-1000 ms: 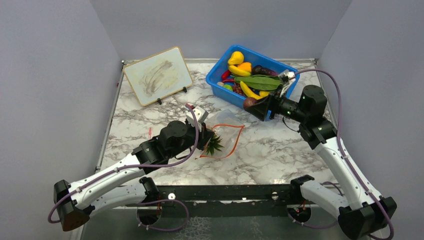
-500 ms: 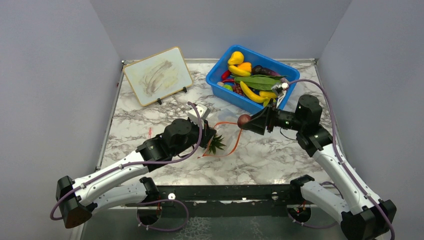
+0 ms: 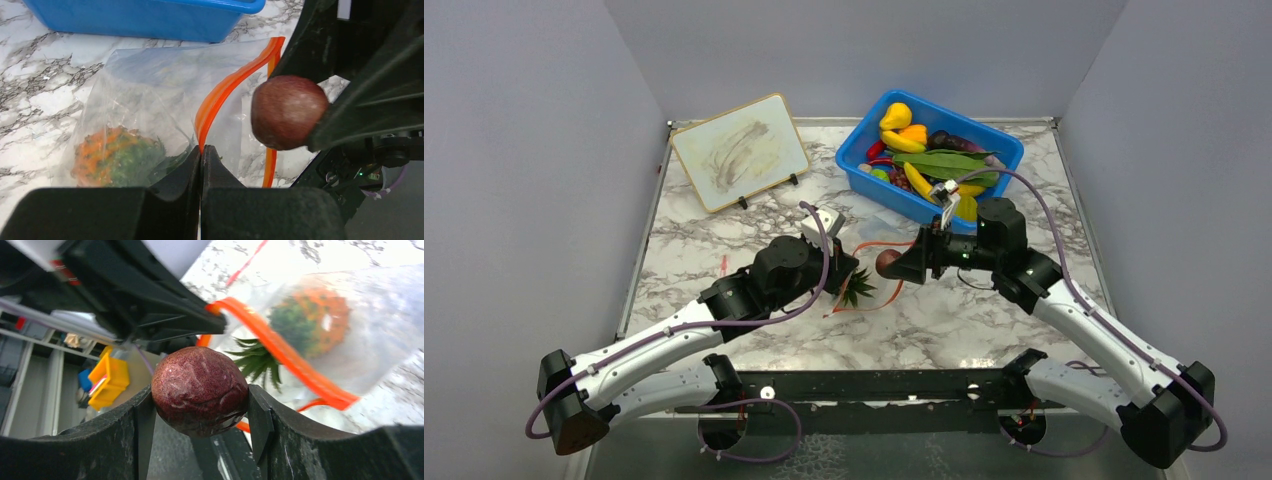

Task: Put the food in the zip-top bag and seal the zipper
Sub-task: Place the fake fruit in the zipper food storage bag.

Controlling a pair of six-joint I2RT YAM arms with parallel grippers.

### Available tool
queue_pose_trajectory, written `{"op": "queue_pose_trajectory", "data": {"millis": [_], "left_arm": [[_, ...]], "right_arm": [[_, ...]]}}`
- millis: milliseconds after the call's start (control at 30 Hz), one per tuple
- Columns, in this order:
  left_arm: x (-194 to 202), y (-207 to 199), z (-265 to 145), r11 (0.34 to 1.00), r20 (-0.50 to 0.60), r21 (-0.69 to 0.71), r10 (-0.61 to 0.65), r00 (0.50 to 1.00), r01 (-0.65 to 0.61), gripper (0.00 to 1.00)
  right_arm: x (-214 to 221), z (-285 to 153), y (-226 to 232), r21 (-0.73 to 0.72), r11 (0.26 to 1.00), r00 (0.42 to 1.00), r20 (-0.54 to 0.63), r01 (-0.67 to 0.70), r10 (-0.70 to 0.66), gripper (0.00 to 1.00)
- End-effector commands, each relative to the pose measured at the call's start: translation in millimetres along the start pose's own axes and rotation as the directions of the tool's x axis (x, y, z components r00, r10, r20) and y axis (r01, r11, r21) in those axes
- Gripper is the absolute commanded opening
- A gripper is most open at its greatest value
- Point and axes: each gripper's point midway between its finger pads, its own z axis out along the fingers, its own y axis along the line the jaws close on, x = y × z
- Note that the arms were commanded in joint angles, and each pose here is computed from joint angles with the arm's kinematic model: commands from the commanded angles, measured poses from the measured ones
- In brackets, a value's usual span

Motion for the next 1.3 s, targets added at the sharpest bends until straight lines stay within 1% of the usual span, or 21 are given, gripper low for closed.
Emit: {"op": "queue_pose_trajectory", "data": {"millis": [0, 133, 367, 533, 700, 767, 867, 1033, 1167, 1267], "left_arm": [[-20, -13, -3, 0.999, 0.048, 0.047, -0.029, 0.998, 0.027, 0.00], [-21, -16, -4, 0.998, 0.052, 0.061, -0.037, 0.998, 0.034, 0.00], [-24, -22, -5, 0.995, 0.054, 0.089, -0.047, 0.997, 0.042, 0.00], [-24, -23, -5, 0.994, 0.057, 0.096, -0.050, 0.997, 0.044, 0.00], [-24, -24, -6, 0.994, 0.060, 0.103, -0.055, 0.997, 0.049, 0.00], [-23, -24, -6, 0.993, 0.061, 0.104, -0.056, 0.997, 0.049, 0.00], [-25, -24, -7, 0.993, 0.064, 0.107, -0.058, 0.996, 0.051, 0.00], [-25, -25, -5, 0.993, 0.063, 0.106, -0.060, 0.996, 0.053, 0.00], [-25, -24, -5, 0.993, 0.063, 0.104, -0.064, 0.996, 0.057, 0.00], [-25, -24, -5, 0.993, 0.065, 0.101, -0.065, 0.996, 0.058, 0.00]], "right_arm": [[-6, 4, -20, 0.117, 0.993, 1.000, 0.017, 0.002, -0.004, 0.40], [-9, 11, -20, 0.128, 0.992, 1.000, 0.026, -0.002, -0.001, 0.41], [-9, 20, -38, 0.230, 0.972, 0.999, 0.031, -0.038, 0.031, 0.44], [-16, 24, -45, 0.286, 0.954, 0.995, 0.066, -0.091, 0.075, 0.47], [-25, 33, -43, 0.280, 0.946, 0.985, 0.097, -0.166, 0.144, 0.49], [-31, 36, -41, 0.267, 0.945, 0.979, 0.121, -0.191, 0.164, 0.52], [-40, 39, -40, 0.267, 0.935, 0.968, 0.159, -0.233, 0.196, 0.60], [-50, 39, -35, 0.256, 0.932, 0.958, 0.192, -0.257, 0.211, 0.70], [-52, 37, -32, 0.247, 0.933, 0.956, 0.200, -0.262, 0.215, 0.73], [-52, 37, -31, 0.240, 0.935, 0.956, 0.201, -0.260, 0.214, 0.73]]}}
